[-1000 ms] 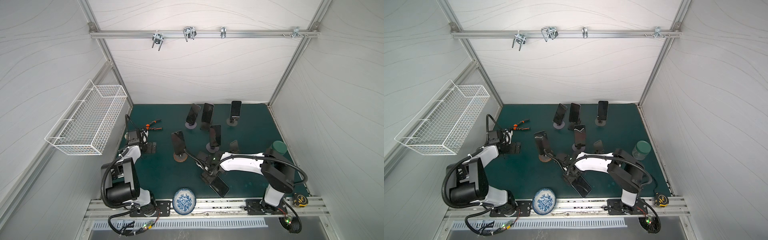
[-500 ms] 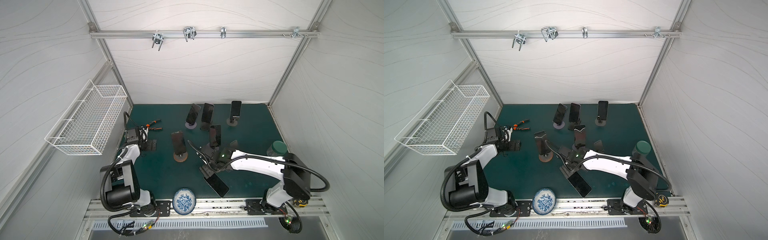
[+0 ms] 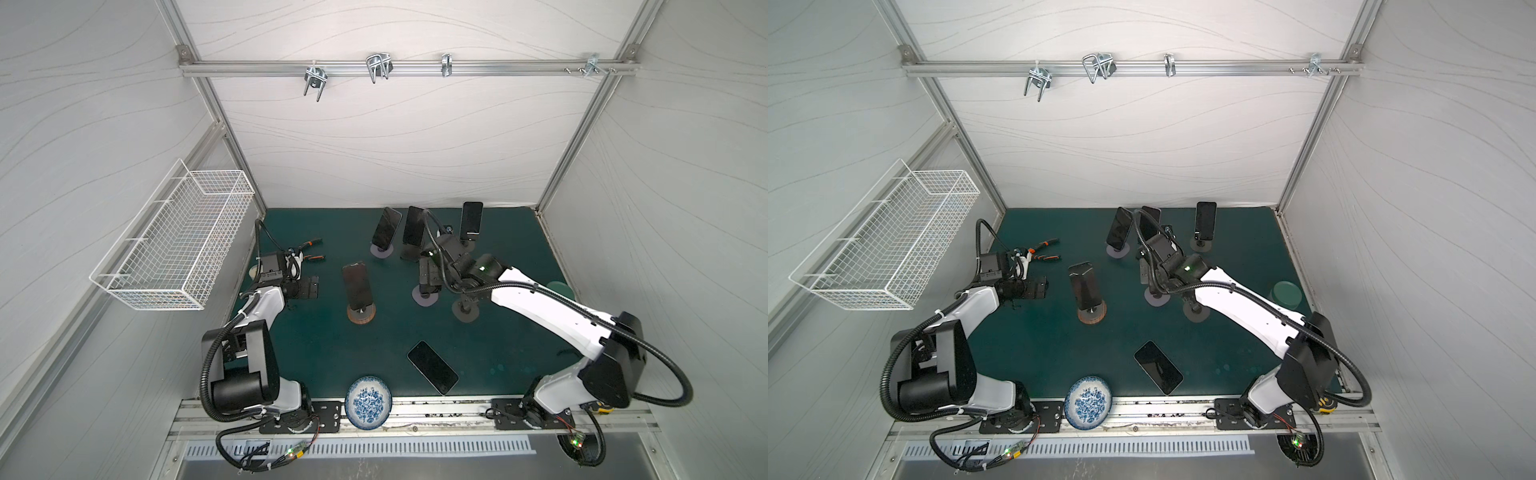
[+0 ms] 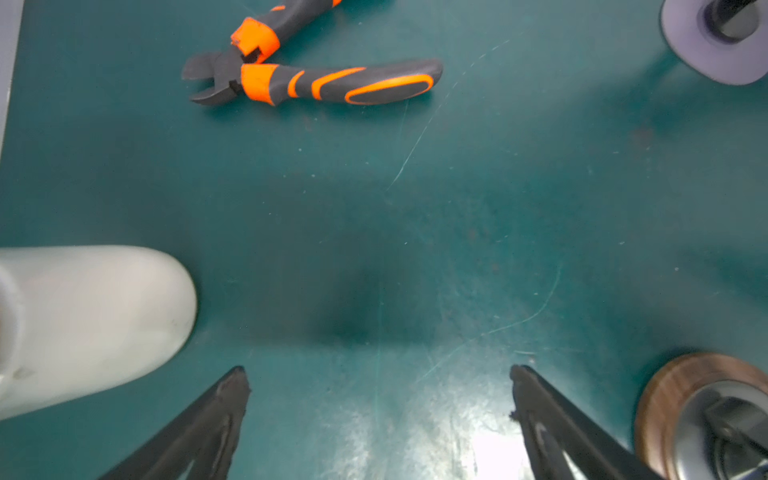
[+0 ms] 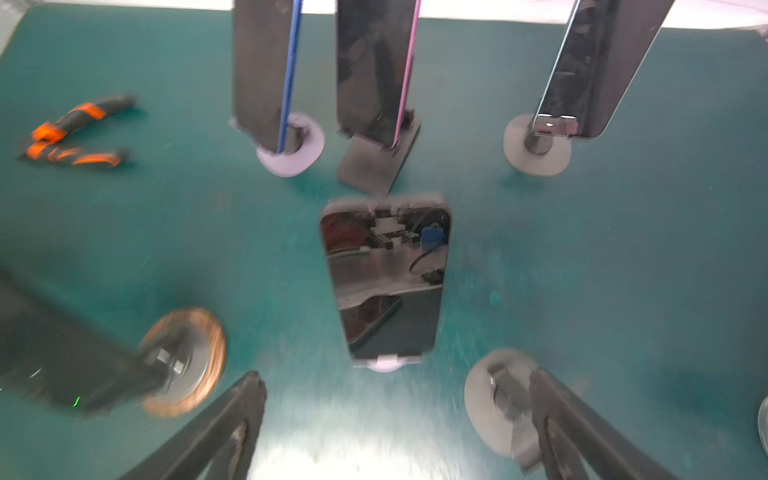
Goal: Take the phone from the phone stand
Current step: 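Move the right gripper to the dark phone on a grey stand, grasp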
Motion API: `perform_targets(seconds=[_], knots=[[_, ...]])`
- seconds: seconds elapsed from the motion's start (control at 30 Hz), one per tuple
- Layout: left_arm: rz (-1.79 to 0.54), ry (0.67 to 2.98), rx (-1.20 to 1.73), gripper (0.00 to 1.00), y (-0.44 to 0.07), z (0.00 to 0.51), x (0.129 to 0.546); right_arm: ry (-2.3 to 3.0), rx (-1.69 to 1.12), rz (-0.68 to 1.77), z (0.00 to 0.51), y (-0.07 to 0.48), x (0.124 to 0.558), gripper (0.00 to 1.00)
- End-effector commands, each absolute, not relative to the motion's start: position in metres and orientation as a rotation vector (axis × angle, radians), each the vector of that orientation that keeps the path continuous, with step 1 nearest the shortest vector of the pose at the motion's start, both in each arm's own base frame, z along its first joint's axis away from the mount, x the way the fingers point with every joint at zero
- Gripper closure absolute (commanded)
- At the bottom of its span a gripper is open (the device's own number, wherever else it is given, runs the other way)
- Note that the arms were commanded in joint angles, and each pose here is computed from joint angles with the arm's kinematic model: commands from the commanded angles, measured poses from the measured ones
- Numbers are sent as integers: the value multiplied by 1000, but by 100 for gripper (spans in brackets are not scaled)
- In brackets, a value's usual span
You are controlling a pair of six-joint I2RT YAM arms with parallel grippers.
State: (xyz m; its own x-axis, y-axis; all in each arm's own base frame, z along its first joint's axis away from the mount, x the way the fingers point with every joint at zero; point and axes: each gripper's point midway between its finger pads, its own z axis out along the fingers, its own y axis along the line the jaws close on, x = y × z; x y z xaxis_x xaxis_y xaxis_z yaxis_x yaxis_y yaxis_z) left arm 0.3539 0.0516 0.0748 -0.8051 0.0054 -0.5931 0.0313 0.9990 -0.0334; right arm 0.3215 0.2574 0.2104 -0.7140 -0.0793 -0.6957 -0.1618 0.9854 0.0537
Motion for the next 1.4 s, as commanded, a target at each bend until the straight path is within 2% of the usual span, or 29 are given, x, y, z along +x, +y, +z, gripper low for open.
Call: perform_targets(seconds=[0.0,0.4,0.67,0.87,1.03,1.2,1.37], knots=[[-65,2424,37,0,48,98,372,2397,-155,111,201,259,338,1],[-72,2441,43,0,47,97,369,2448,-255,160,174,267,382,1],[-74,2452,44,0,47,95,367,2519,-293,207,157,283,387,1],[-72,2455,42,0,47,95,366,2541,-88,195,157,278,380,1],[-73,2460,38,0,47,94,367,2494,83,64,159,276,377,1],[-74,2463,41,0,47,93,366,2463,226,7,158,270,379,9],[-75,2459,44,0,47,94,365,2445,286,-41,152,267,382,12]])
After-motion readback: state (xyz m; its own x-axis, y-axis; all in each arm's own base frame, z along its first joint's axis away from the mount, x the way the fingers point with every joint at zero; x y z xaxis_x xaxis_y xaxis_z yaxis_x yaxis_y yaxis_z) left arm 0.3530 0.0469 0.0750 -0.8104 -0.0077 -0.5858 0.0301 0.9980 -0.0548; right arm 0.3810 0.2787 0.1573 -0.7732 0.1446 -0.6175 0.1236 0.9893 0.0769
